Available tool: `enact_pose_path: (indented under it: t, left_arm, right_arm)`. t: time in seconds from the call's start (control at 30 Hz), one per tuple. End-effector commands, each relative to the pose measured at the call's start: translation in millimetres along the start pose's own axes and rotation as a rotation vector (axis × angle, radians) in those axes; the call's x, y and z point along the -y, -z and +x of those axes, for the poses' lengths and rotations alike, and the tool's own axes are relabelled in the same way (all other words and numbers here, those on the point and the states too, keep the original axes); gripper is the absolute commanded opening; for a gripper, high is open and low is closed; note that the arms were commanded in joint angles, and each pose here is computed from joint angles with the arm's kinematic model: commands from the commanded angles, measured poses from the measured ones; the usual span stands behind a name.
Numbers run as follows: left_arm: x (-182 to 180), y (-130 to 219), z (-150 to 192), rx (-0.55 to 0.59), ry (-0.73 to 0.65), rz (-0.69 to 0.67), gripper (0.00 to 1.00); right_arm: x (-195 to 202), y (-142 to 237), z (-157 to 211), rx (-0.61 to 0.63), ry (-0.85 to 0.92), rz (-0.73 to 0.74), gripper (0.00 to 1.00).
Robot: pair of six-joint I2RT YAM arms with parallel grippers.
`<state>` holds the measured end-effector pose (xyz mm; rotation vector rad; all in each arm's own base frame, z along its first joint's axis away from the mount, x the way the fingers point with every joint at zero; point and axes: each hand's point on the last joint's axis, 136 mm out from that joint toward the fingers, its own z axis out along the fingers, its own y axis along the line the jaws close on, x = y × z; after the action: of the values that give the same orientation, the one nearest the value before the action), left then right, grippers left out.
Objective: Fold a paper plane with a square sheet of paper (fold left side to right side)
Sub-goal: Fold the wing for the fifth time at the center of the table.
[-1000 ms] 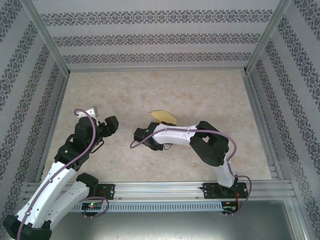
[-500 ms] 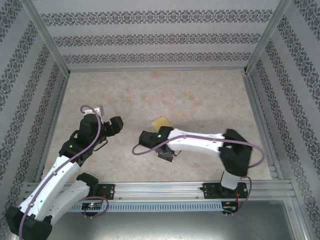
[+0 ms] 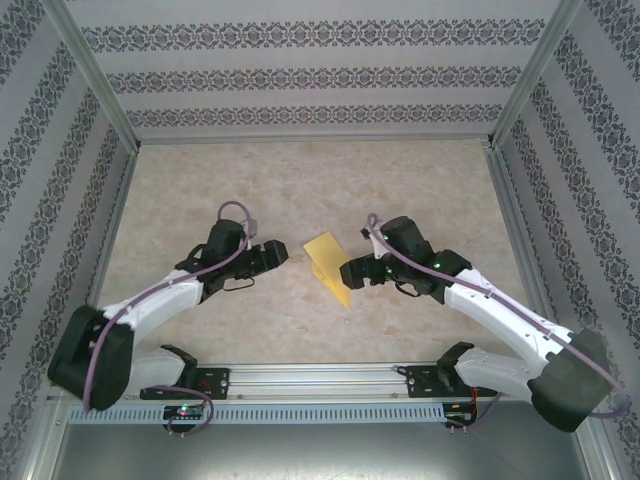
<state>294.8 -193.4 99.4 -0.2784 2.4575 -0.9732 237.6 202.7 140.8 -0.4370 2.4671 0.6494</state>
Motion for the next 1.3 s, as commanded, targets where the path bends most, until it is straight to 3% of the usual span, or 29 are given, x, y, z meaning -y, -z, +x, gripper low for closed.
enact_pose_path:
  t: [0.0,0.23,0.43,0.73,0.97,1.27]
  left_arm:
    - [46,-18,-12,-0.008,-0.029,0.158,0.77]
    - [50,-79,-13,-0.094,0.001,0.178,0.67]
    - [42,-118,-14,-0.145,0.024,0.169,0.41]
    - [34,-119,-12,-0.161,-0.043,0.181,0.04]
    - [31,-109,-4,-0.203,-0.134,0.252,0.0]
    - [45,-82,-2,-0.181,-0.246,0.407,0.0]
  right_arm:
    - [-24,-3,-27,0.109,-0.138,-0.227,0.98]
    - [-6,-14,-18,0.093,-0.206,-0.222,0.98]
    - [10,-16,-9,0.073,-0.258,-0.222,0.97]
    - [23,-18,-7,0.053,-0.309,-0.282,0.97]
    - [26,-35,-15,0.016,-0.306,-0.307,0.94]
    - [14,-68,-34,-0.045,-0.29,-0.474,0.69]
